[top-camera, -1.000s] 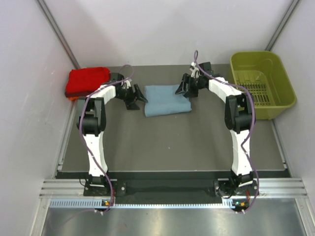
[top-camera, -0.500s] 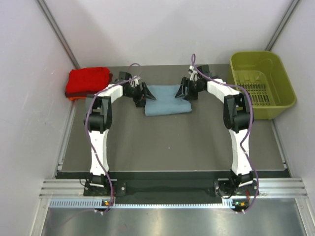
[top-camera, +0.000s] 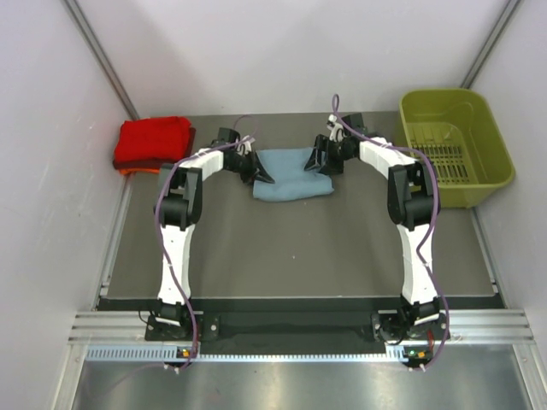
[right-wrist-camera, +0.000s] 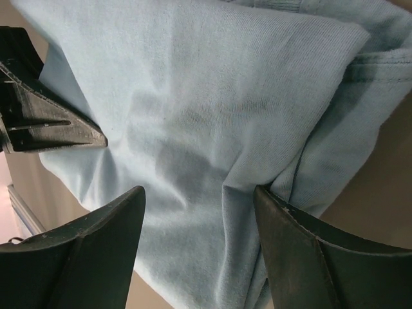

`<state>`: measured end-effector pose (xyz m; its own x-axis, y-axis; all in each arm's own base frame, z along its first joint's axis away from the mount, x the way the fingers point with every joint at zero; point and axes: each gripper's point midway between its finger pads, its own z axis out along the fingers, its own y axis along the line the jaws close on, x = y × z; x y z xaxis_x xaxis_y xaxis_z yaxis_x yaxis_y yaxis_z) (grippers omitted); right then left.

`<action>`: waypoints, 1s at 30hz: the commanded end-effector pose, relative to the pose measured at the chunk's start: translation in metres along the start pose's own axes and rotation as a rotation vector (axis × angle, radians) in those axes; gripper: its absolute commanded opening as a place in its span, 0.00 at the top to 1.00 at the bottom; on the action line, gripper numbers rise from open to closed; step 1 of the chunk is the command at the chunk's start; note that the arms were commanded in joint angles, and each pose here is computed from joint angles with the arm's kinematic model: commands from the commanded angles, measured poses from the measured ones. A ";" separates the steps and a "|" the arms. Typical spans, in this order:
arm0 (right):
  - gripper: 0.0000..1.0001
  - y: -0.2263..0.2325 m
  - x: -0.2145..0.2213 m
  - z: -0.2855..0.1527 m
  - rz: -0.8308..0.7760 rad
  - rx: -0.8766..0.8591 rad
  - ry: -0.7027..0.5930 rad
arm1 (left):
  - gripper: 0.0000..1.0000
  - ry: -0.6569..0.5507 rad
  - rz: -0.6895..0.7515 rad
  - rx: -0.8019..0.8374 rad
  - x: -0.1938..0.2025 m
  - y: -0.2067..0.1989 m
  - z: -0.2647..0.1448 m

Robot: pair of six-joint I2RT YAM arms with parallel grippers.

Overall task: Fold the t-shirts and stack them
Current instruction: Neatly place the folded tshirt to the corner

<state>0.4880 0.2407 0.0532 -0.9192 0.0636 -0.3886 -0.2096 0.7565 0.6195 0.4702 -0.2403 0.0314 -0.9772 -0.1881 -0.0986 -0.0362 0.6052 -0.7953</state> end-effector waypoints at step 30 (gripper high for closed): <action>0.18 -0.009 -0.070 -0.077 -0.028 0.035 -0.213 | 1.00 -0.633 0.698 -0.949 -0.134 -0.025 -0.293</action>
<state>0.5260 0.1747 0.0972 -0.8568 0.1741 -0.4854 -0.1708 0.7923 0.5857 0.5313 -0.0473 0.1692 -0.7085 0.1878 -0.6802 0.1654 0.9813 0.0987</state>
